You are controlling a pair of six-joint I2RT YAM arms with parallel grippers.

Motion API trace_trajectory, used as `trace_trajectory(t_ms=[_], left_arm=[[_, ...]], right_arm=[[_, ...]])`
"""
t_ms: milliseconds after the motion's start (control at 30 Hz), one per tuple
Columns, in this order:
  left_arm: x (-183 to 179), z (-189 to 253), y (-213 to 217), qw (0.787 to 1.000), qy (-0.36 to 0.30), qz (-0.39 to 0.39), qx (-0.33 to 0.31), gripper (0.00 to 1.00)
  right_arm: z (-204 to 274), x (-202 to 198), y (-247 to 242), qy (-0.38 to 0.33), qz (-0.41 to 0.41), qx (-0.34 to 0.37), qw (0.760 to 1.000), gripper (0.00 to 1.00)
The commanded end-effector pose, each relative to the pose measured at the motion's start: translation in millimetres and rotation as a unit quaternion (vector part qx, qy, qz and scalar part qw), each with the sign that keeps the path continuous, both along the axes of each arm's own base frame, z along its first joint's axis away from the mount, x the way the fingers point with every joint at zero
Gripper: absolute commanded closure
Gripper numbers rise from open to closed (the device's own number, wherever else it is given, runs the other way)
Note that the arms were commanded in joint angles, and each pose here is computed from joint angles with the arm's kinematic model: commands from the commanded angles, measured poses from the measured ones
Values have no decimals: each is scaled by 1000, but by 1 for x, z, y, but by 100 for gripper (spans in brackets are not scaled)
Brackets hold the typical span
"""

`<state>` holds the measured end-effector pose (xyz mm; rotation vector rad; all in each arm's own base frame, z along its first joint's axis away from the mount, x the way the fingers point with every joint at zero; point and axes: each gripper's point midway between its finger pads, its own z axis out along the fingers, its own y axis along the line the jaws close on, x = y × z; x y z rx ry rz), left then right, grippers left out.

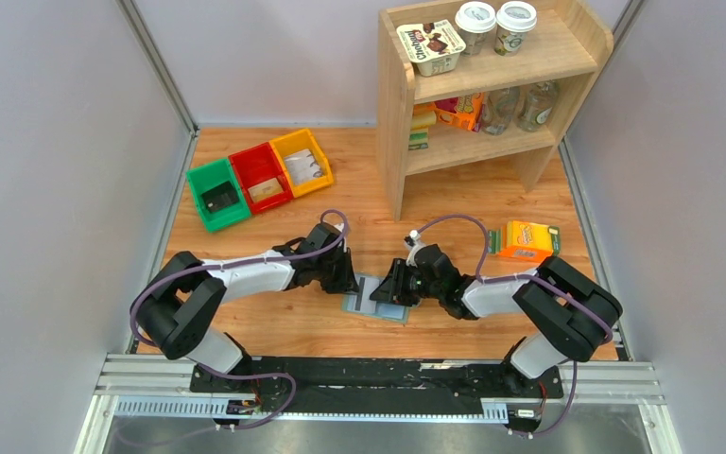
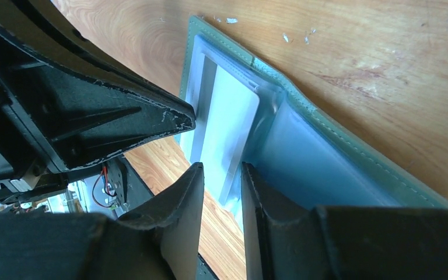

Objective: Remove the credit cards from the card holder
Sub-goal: Remove the credit card from the card holder.

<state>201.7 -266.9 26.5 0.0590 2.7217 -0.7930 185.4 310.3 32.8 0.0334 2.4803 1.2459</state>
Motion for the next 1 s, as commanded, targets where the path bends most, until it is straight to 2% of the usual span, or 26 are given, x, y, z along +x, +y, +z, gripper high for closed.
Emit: trace_trajectory(t_ms=[0, 167, 367, 433, 700, 733, 833, 967], left_arm=[[-13, -22, 10, 999, 25, 12, 16, 87], [-16, -24, 12, 999, 29, 17, 16, 88], [-18, -25, 13, 999, 30, 21, 14, 89], [-18, -25, 13, 999, 32, 24, 15, 90], [-17, -15, 4, 999, 31, 24, -11, 90], [-14, -9, 4, 999, 23, 26, -13, 90], [-4, 12, 10, 999, -14, 30, -2, 86], [5, 25, 30, 997, -56, 44, 43, 80]], right_arm=[[28, 4, 11, -32, 14, 48, 998, 69], [38, 4, 16, -41, 21, 68, 997, 74], [49, 4, 19, -58, 31, 89, 994, 92], [50, 4, 19, -62, 32, 90, 993, 96], [41, 12, 23, -49, 23, 73, 996, 90], [36, 12, 22, -43, 21, 65, 997, 87], [25, 12, 14, -29, 9, 49, 998, 80], [23, 13, 6, -27, -2, 39, 999, 73]])
